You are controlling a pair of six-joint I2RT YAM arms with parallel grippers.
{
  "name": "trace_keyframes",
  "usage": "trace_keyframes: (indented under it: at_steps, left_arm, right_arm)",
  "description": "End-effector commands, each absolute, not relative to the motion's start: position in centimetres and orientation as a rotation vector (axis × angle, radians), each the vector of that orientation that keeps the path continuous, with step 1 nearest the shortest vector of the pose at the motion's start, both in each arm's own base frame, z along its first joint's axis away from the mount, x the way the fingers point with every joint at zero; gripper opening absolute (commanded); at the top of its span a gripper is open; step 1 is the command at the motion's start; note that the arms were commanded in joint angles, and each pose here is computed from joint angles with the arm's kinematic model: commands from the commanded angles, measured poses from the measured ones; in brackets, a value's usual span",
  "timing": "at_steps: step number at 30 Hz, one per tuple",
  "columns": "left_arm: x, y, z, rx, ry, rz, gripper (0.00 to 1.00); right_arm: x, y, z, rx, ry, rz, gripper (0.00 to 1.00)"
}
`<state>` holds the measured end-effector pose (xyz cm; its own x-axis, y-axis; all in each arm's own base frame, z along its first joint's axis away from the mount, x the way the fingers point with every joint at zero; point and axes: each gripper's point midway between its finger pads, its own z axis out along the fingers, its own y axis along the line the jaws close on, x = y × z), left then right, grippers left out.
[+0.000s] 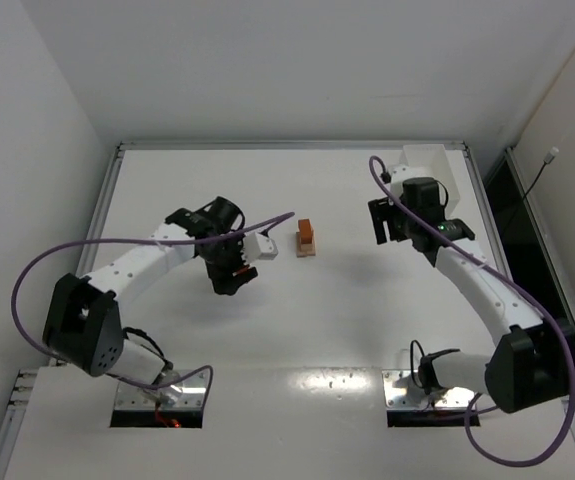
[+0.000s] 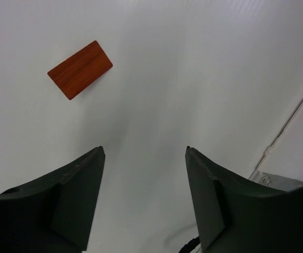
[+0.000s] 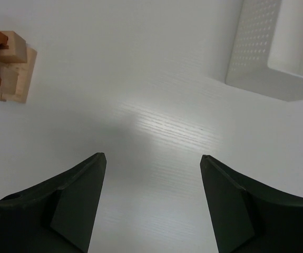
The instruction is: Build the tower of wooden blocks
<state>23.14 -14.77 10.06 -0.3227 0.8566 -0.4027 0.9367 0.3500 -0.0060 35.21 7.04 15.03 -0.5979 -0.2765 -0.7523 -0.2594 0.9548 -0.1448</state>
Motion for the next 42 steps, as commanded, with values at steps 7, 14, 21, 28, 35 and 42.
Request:
trace_keyframes:
  at_steps: [7,14,21,28,35,42]
  left_arm:
    - [30.6,-16.3,9.5,1.402,2.426,-0.547,0.46]
    - [31.7,-16.8,9.2,1.278,2.493,-0.727,0.42]
    - [29.6,-15.7,7.5,1.277,2.572,-0.795,0.39]
    - [30.2,-15.4,6.4,1.255,2.569,-0.736,0.39]
    - [31.1,-14.9,5.6,1.218,2.587,-0.72,0.39]
    - [32.0,-14.5,5.1,1.181,2.603,-0.719,0.38]
  right_arm:
    - [33.7,5.9,16.0,-0.295,2.212,0.032,0.7]
    - [34.0,6.0,15.7,-0.297,2.225,0.049,0.7]
    - [34.8,6.4,15.7,-0.318,2.225,0.066,0.7]
    - [35.3,6.7,15.4,-0.324,2.232,0.076,0.7]
    - [35.3,6.8,15.6,-0.329,2.232,0.087,0.7]
    - [35.3,7.0,15.2,-0.335,2.242,0.097,0.7]
